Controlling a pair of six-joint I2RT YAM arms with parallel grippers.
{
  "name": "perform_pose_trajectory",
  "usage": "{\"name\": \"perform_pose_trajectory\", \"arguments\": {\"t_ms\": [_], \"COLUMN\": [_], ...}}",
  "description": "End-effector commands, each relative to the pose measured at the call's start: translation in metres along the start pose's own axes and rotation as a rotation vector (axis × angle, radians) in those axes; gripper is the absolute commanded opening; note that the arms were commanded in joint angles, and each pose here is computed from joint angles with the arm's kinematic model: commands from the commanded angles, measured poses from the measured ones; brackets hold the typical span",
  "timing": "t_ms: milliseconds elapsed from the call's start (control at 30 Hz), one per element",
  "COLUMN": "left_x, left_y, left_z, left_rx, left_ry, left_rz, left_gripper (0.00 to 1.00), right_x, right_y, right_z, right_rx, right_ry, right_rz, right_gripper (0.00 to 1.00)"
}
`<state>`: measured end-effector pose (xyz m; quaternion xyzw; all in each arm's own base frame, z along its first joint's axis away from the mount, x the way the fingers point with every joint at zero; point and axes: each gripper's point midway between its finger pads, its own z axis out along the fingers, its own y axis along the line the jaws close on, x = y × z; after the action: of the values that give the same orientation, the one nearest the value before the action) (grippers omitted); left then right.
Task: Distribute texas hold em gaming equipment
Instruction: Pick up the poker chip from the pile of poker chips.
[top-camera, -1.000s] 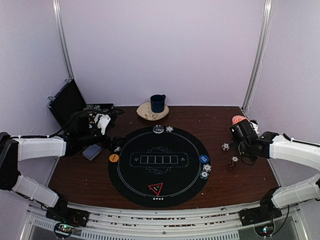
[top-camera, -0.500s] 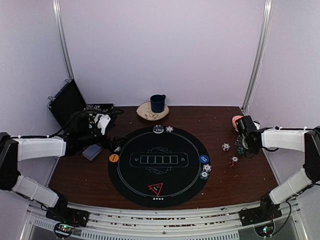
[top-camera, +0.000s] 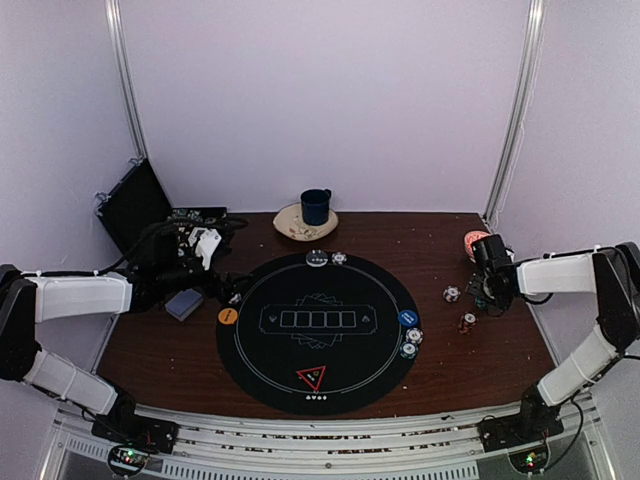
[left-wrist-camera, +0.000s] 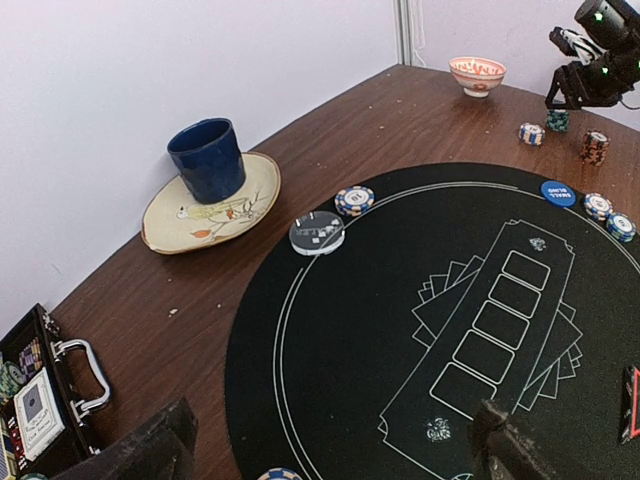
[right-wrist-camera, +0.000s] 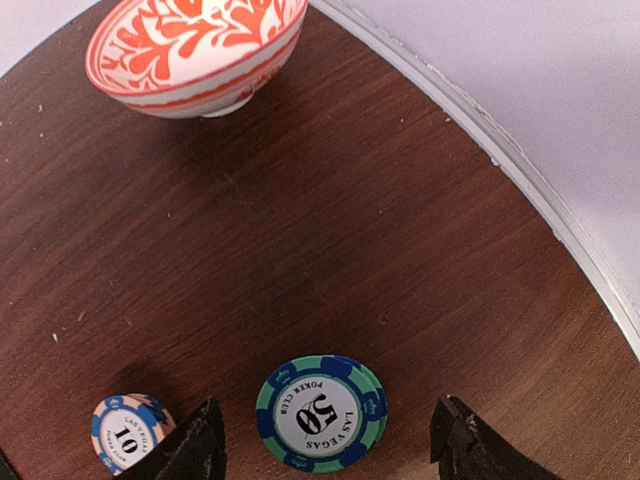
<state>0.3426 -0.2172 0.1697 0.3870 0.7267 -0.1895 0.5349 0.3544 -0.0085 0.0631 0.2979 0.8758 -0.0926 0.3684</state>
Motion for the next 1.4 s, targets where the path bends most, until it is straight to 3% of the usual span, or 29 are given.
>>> {"name": "perform_pose_trajectory", "arguments": {"t_ms": [0, 633, 1133, 1367], "left_x": [-0.015, -0.010, -0.010, -0.009], "left_y": [0.004, 0.003, 0.003, 0.003], "left_z": [0.000, 0.005, 0.006, 0.007], "left_rx": [-0.003, 0.010, 0.014, 0.017], "left_ry": [-0.052, -0.039, -0.038, -0.034], "left_rz": [0.013, 0.003, -0.001, -0.003], "left_gripper": [0.98, 0.98, 0.98, 0.98], "right_x": [0.005, 0.005, 0.007, 0.006], "right_y": [0.002, -0.003, -0.004, -0.003], "right_z": [0.009, 0.016, 0.018, 0.018], "right_rx": [0.001, 0.047, 0.052, 0.045], "right_ry": [0.009, -0.004, -0.002, -0.005], "right_rz": [0.004, -0.012, -0.017, -0.015], "right_gripper": [0.71, 0.66, 0.54, 0.44]}}
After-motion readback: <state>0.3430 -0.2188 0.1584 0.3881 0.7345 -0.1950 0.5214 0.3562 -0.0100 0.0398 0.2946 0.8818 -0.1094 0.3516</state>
